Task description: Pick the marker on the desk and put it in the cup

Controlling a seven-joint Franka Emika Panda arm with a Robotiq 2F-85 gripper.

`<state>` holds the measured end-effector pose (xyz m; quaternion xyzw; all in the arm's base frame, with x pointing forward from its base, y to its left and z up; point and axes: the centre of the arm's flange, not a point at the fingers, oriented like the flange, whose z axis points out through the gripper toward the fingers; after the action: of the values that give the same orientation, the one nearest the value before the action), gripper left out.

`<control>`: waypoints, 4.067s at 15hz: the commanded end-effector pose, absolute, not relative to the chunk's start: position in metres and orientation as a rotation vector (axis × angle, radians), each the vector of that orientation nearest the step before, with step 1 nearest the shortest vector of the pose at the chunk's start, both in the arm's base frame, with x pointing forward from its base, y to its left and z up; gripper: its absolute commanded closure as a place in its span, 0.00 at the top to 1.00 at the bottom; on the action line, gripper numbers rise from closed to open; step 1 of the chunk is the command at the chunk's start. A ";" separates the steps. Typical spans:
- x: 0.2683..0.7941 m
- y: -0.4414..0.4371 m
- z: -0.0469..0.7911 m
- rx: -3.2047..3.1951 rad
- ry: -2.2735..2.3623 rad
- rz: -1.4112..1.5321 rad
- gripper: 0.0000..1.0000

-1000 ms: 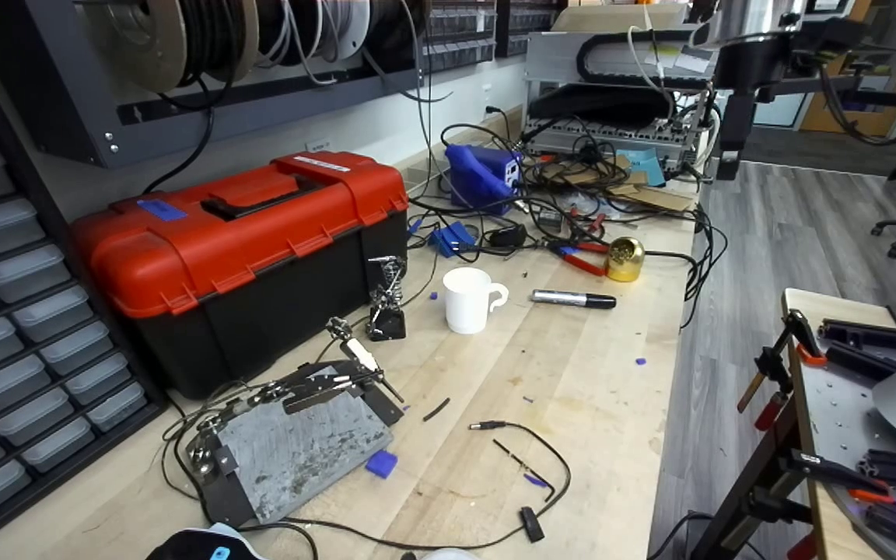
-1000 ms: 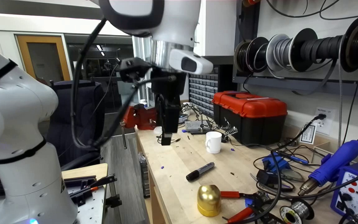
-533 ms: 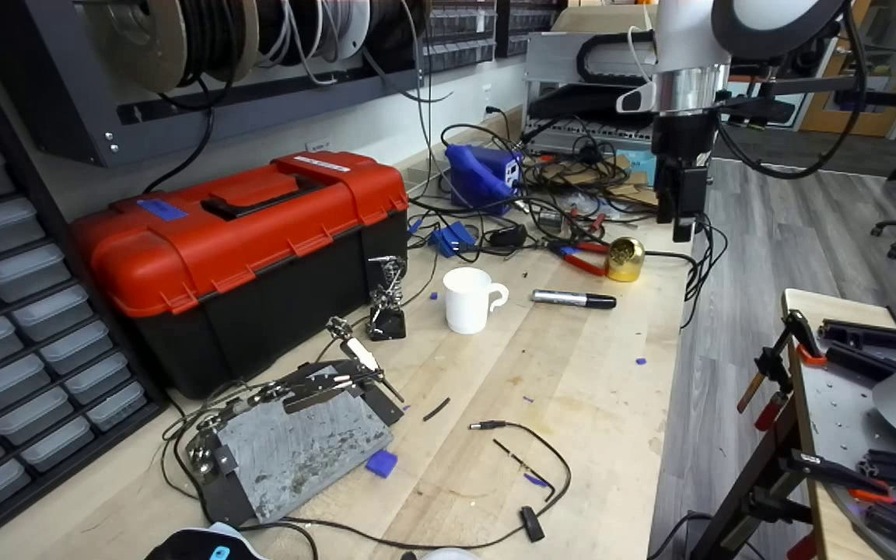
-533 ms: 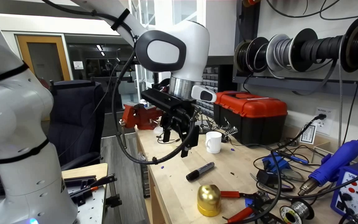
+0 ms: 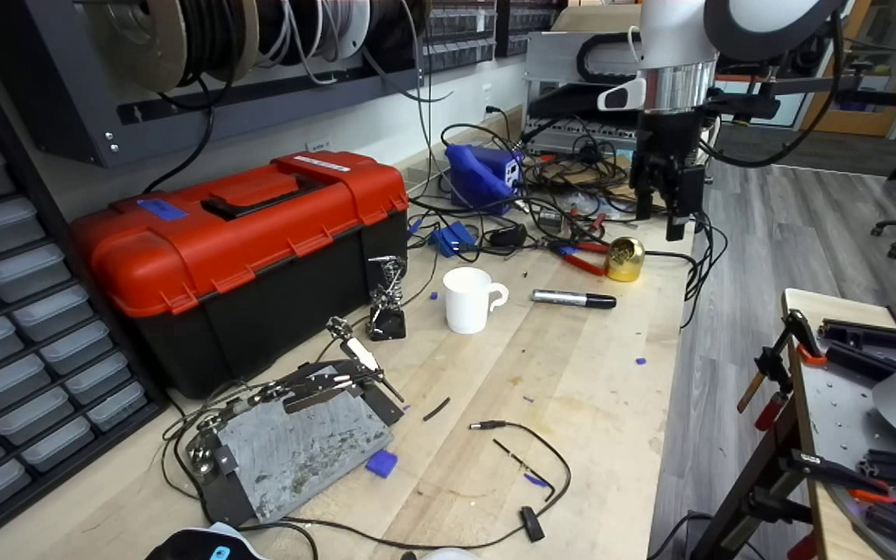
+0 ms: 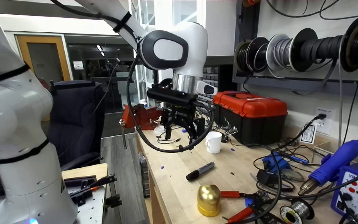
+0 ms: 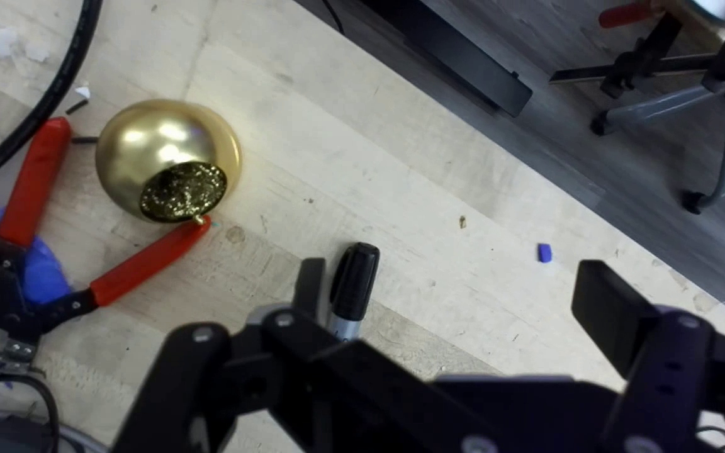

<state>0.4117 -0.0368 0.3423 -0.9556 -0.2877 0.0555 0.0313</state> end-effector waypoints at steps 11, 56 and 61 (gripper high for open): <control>0.424 -0.046 0.370 -3.058 -0.940 0.051 1.00; 0.443 -0.018 0.275 -3.033 -0.708 -0.080 1.00; 0.445 -0.017 0.262 -3.031 -0.725 -0.065 1.00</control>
<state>0.4455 -0.0158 0.2721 -0.9744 -0.2245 -0.0114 0.0089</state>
